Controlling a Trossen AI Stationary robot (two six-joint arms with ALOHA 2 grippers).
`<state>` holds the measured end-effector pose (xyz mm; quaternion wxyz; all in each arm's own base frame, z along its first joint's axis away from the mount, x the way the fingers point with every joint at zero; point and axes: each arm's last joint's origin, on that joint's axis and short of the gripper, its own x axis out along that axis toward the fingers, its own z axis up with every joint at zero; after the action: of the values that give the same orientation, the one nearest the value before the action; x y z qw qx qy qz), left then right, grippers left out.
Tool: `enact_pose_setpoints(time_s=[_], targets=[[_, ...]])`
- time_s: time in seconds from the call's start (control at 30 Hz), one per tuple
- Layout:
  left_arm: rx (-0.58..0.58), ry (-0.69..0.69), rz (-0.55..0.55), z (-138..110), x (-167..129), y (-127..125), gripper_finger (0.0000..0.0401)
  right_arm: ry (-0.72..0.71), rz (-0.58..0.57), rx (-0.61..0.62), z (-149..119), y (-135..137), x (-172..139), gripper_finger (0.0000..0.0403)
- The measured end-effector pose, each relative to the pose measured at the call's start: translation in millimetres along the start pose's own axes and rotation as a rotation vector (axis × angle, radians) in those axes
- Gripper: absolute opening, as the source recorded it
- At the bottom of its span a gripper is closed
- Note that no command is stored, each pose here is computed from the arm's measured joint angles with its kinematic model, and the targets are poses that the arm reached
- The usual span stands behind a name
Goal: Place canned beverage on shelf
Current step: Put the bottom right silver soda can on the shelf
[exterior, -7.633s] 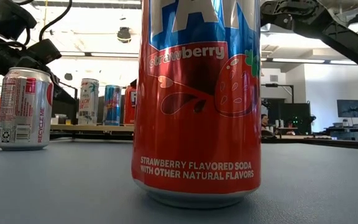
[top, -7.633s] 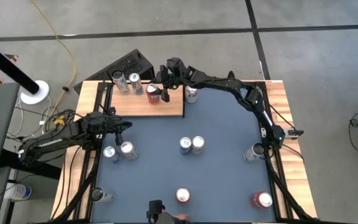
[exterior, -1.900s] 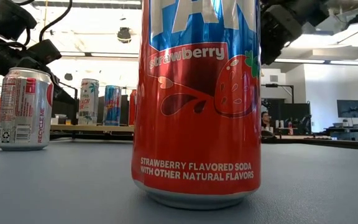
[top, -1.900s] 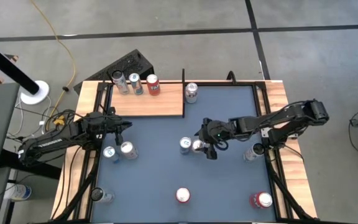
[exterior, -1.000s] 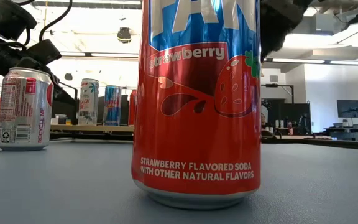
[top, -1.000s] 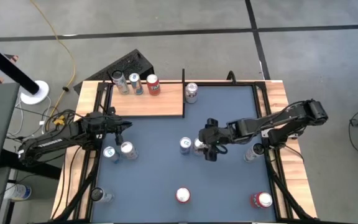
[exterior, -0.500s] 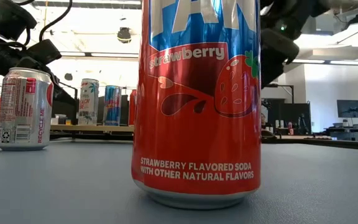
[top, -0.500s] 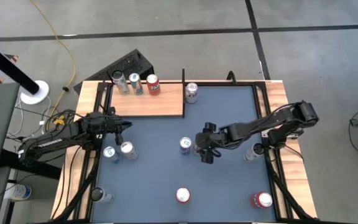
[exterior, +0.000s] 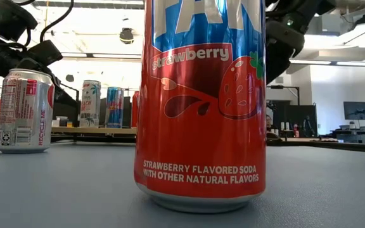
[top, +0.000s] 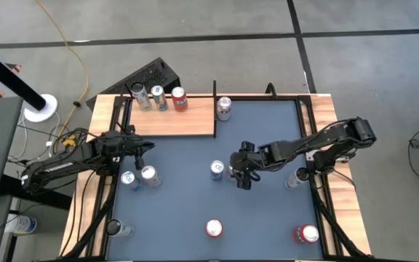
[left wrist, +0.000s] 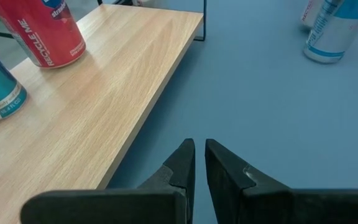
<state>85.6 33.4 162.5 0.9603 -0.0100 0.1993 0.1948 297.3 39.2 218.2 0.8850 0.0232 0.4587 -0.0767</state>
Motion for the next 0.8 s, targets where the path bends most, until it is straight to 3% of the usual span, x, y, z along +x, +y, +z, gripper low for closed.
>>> enact_pose_setpoints(time_s=[0.23, 0.53, 0.67, 0.8], targets=[[0.0, 0.0, 0.0, 0, 0, 0, 0.0027, -0.055, -0.021, -0.059, 20, -17, -29, 0.0275], [0.0, 0.0, 0.0, 0, 0, 0, 0.0027, -0.254, -0.121, -0.215, 86, -57, -74, 0.0273], [0.0, 0.001, -0.001, 0, 0, 0, 0.0027, -0.35, -0.083, -0.249, 112, -86, -79, 0.0273], [0.0, 0.002, 0.005, 0, 0, 0, 0.0027, -0.388, -0.061, -0.259, 133, -121, -60, 0.0272]])
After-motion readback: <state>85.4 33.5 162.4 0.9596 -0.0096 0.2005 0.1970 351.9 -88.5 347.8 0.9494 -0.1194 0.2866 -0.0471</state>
